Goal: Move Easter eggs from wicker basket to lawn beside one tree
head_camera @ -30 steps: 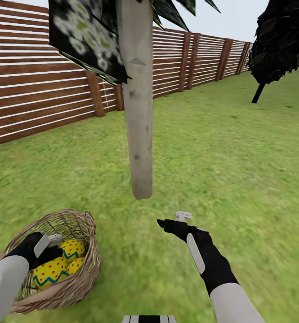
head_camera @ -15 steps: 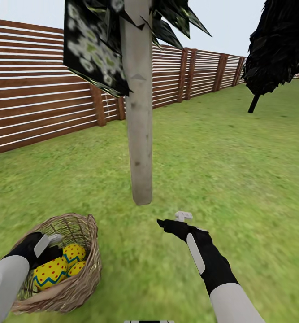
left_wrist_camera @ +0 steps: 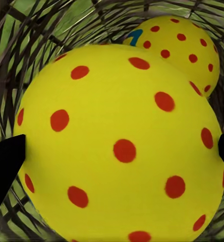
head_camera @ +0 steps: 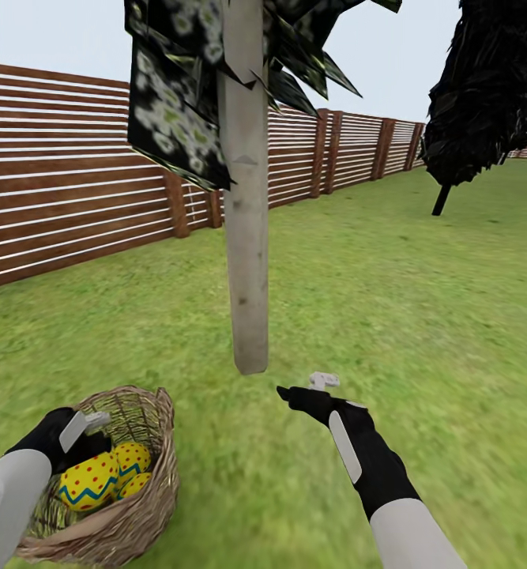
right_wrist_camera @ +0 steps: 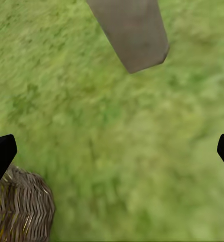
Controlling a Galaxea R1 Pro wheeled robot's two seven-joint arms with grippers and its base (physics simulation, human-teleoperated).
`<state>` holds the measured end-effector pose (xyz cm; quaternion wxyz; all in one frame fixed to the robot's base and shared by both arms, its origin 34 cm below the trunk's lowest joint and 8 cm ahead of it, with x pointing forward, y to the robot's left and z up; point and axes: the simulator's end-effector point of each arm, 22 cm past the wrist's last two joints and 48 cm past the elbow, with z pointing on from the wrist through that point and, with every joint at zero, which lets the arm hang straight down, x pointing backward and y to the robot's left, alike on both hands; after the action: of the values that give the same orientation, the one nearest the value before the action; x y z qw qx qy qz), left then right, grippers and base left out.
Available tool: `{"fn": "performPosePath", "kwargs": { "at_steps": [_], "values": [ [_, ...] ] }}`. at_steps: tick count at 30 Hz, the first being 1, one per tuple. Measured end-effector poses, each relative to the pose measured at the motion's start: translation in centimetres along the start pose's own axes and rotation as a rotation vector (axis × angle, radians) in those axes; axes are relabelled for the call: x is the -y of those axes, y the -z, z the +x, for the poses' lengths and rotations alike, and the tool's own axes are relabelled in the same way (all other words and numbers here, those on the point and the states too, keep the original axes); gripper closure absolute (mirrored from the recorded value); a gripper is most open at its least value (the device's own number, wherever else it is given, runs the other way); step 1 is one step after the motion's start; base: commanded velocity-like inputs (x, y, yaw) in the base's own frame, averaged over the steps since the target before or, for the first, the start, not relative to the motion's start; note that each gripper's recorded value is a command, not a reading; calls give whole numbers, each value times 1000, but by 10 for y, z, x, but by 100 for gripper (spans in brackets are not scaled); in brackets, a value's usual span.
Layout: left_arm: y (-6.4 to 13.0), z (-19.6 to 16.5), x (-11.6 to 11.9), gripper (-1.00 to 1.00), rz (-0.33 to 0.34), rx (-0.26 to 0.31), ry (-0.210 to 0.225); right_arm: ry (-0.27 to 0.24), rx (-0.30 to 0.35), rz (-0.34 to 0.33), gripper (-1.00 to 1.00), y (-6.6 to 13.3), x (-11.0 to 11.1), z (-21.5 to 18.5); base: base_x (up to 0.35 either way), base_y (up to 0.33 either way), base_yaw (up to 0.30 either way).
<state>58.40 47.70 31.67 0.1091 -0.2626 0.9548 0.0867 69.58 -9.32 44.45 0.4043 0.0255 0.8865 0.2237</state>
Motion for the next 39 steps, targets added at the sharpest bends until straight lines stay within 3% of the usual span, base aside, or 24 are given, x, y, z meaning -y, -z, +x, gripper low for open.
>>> {"fn": "performPosePath", "kwargs": {
  "at_steps": [7, 13, 26, 31, 35, 39],
  "values": [
    [14, -4, 3, 100, 23, 6, 3, 11, 26, -7, -100, 9, -8, -14, 0, 0, 0],
    [28, -9, 24, 100, 125, 17, 4, 20, 48, -12, -100, 18, -14, -26, 0, 0, 0],
    [65, -33, 19, 100, 151, 75, 7, 40, 94, -24, -100, 37, -28, -49, 0, 0, 0],
    [103, -37, -13, 100, 122, 146, -20, 47, 112, -30, -100, 45, -34, -58, 0, 0, 0],
    [141, -50, -35, 100, 96, 294, -33, 54, 127, -34, -100, 51, -38, -65, 0, 0, 0],
    [156, -53, -38, 100, 98, 336, -34, 60, 142, -37, -100, 57, -43, -73, 0, 0, 0]
  ]
}}
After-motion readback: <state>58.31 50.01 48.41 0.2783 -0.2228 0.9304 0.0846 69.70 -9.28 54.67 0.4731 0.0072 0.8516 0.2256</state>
